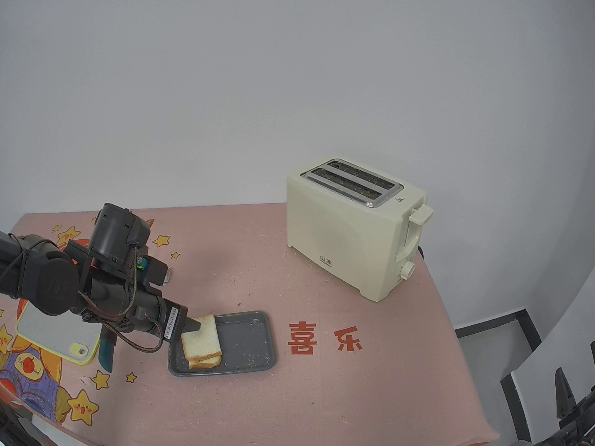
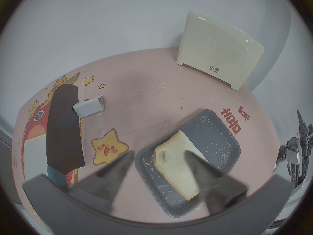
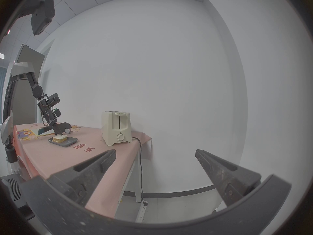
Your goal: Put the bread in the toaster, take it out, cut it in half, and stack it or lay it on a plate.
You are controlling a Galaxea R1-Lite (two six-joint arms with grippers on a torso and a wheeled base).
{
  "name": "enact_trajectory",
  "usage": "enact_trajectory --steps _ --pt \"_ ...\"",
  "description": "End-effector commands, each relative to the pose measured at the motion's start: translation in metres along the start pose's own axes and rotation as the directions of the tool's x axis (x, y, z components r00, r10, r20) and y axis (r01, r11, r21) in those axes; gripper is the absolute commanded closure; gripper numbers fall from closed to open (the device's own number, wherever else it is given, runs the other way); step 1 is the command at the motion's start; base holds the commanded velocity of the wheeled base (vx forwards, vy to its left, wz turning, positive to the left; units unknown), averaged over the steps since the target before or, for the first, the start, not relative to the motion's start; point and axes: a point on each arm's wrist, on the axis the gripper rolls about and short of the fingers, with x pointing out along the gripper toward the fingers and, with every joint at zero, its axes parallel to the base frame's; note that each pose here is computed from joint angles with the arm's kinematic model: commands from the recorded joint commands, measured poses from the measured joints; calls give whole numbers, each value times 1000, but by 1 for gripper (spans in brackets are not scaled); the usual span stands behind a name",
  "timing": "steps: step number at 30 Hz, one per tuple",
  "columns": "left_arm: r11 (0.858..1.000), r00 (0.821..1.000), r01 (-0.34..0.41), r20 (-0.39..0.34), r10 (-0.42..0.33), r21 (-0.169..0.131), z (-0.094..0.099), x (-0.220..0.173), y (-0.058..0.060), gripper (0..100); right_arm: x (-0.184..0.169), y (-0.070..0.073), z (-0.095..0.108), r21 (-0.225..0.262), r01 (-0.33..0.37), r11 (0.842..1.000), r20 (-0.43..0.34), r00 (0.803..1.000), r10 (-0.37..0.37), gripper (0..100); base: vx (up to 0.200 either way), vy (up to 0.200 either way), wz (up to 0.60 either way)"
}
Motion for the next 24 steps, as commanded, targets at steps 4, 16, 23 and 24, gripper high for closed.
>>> enact_trajectory --steps 4,16,23,24 --pt "1000 1000 0 2 0 2 0 -1 0 0 1 0 -4 0 -1 1000 -11 1000 1 0 0 0 0" --pt "1000 997 -1 73 0 12 1 -23 -2 0 1 0 -4 0 -1 1000 -11 1000 1 0 0 0 0" --pt "999 875 -27 484 11 27 -25 -112 -8 0 1 0 -4 -1 -1 1000 -11 1000 1 0 0 0 0" --pt "999 844 -44 536 24 24 -31 -120 -8 0 1 0 -4 -1 1 1000 -11 1000 -1 0 0 0 0"
